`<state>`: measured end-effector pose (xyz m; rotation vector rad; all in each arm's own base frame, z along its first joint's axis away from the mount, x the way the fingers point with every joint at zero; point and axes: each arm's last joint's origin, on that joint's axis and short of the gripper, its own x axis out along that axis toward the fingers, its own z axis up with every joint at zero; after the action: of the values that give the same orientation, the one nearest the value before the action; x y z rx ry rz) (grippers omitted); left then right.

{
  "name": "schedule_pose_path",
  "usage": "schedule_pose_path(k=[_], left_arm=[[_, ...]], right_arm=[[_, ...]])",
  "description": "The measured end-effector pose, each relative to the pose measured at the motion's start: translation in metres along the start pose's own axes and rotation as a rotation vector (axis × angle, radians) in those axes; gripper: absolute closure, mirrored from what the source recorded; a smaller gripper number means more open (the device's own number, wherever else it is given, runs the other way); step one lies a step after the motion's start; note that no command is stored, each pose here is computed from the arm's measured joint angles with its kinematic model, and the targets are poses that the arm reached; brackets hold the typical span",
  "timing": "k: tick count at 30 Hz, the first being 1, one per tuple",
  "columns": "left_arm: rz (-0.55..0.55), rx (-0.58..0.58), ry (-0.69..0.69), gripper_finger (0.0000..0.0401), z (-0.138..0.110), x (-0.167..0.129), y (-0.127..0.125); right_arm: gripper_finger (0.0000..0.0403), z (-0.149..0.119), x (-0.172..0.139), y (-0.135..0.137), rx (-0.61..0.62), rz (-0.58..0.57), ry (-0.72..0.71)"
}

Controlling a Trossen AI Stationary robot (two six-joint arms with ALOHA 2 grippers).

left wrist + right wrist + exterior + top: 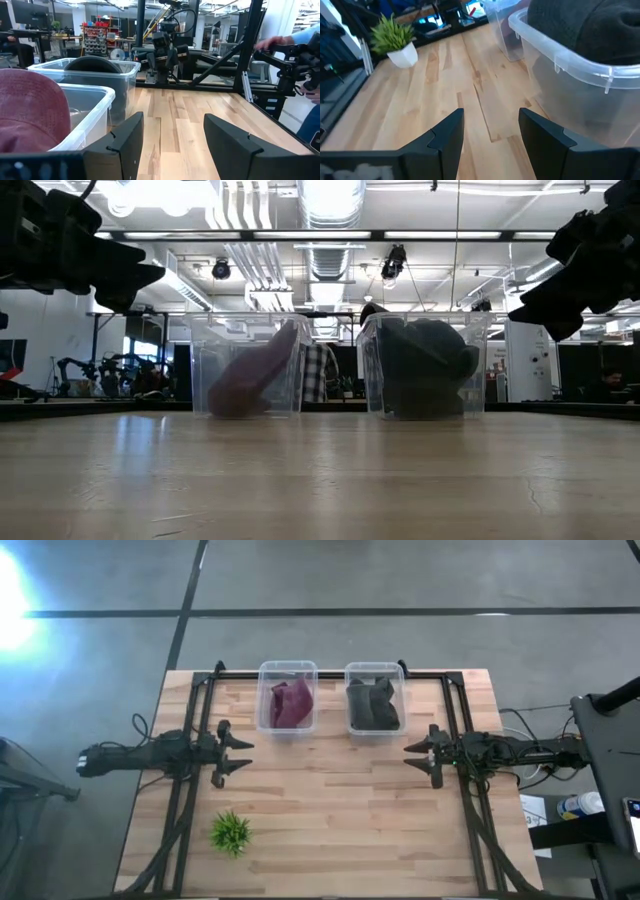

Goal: Pick & Place hat
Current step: Return to Home Position

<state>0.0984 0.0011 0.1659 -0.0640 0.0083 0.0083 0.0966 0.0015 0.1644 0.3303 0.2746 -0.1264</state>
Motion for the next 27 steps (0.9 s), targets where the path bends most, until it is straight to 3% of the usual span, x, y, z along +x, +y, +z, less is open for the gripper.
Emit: schedule_pose_path(k=[6,13,19,24,27], left_arm=[[0.0,0.0,0.0,0.0199,0.0,0.0,0.0],[0.001,0.0,0.0,0.0199,0.0,0.0,0.0],[0.0,0.0,0.004,0.0199,0.0,0.0,0.0],[-0.001,0.0,0.003,0.0199,0.0,0.0,0.0],[0.0,0.0,0.003,0.0199,0.0,0.0,0.0]], right_arm=[[0.0222,0.005,-0.005,0.002,-0.034,0.088,-0.065],[0.022,0.009,-0.011,0.004,-0.273,0.277,-0.114],[0.0223,0.005,-0.008,0.003,-0.345,0.285,-0.123],[0.022,0.006,-0.003,0.004,-0.348,0.313,-0.292],[0.0219,0.006,-0.002,0.004,-0.338,0.323,-0.303]])
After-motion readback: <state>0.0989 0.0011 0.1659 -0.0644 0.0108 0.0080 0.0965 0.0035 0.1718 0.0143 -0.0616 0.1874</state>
